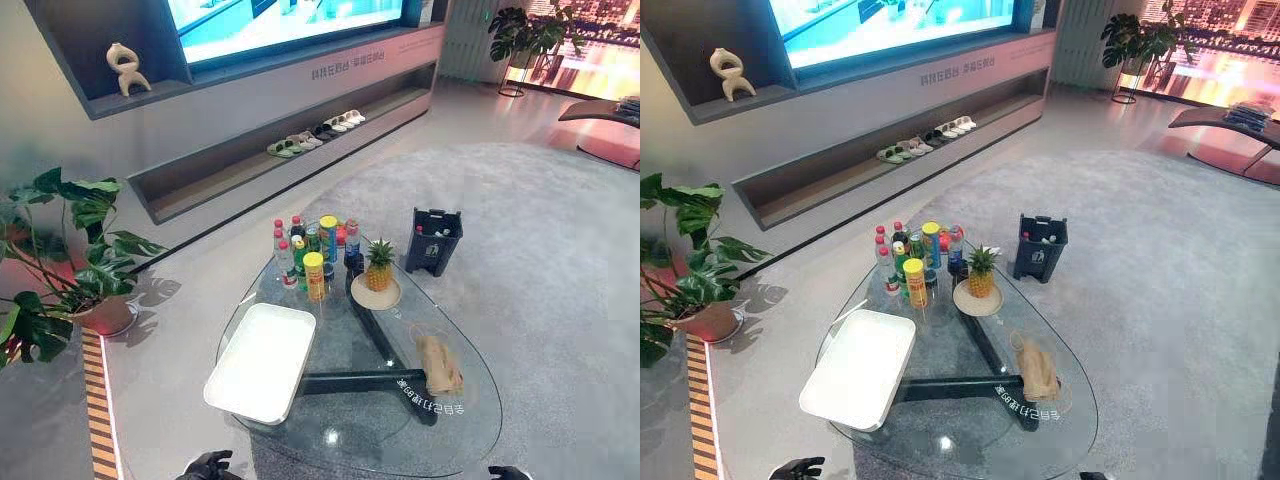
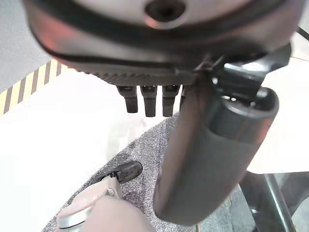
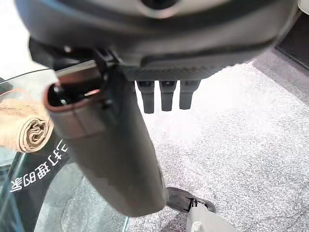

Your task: Wipe the table with a cloth and put it in the basket.

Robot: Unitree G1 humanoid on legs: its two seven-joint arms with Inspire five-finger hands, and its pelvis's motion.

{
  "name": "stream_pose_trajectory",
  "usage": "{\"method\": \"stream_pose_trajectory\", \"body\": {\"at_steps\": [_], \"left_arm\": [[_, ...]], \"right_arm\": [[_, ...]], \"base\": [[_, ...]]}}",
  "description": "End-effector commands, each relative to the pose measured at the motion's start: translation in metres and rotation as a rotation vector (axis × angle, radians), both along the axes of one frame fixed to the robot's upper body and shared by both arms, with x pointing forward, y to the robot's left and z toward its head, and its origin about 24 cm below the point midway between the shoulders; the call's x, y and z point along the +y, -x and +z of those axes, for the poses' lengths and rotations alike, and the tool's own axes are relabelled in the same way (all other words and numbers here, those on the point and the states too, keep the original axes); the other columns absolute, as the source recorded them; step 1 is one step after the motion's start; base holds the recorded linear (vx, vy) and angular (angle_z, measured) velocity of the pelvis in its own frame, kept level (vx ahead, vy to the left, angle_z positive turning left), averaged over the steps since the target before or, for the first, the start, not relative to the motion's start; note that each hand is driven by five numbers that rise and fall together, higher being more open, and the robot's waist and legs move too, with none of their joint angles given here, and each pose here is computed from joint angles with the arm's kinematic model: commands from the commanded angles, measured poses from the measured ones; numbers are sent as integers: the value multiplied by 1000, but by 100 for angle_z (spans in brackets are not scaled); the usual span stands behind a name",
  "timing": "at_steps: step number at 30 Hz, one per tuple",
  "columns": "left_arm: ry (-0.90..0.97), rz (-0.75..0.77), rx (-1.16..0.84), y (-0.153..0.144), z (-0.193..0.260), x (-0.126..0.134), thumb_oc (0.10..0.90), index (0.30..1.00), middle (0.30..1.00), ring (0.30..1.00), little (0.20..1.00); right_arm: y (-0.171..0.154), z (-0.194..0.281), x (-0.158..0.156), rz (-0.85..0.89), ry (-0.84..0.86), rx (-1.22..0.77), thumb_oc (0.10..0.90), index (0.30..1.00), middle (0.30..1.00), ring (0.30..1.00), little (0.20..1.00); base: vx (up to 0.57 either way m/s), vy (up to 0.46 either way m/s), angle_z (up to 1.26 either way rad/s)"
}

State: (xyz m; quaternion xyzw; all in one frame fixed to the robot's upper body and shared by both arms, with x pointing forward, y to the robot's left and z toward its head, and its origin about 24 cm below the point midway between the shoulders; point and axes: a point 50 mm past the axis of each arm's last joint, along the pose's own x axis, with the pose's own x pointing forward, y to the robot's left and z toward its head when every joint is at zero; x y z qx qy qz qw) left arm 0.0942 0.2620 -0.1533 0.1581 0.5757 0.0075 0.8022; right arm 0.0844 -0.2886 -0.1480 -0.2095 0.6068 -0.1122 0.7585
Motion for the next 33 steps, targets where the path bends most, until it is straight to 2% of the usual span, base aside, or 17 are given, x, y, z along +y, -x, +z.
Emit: {"method": "stream_pose_trajectory", "body": {"at_steps": [1,33], "left_arm": [[-49,38,-84,-25,13,19,800,900,900,900,900],[-66,46,-78,-22,13,23,800,900,900,900,900]], "right_arm": [[-20,7,-8,3,44,-46,800,900,900,900,900],[-19,9,-11,6,53,-43,800,900,900,900,900]], "base": [[-146,12,-28],[0,0,0]]}}
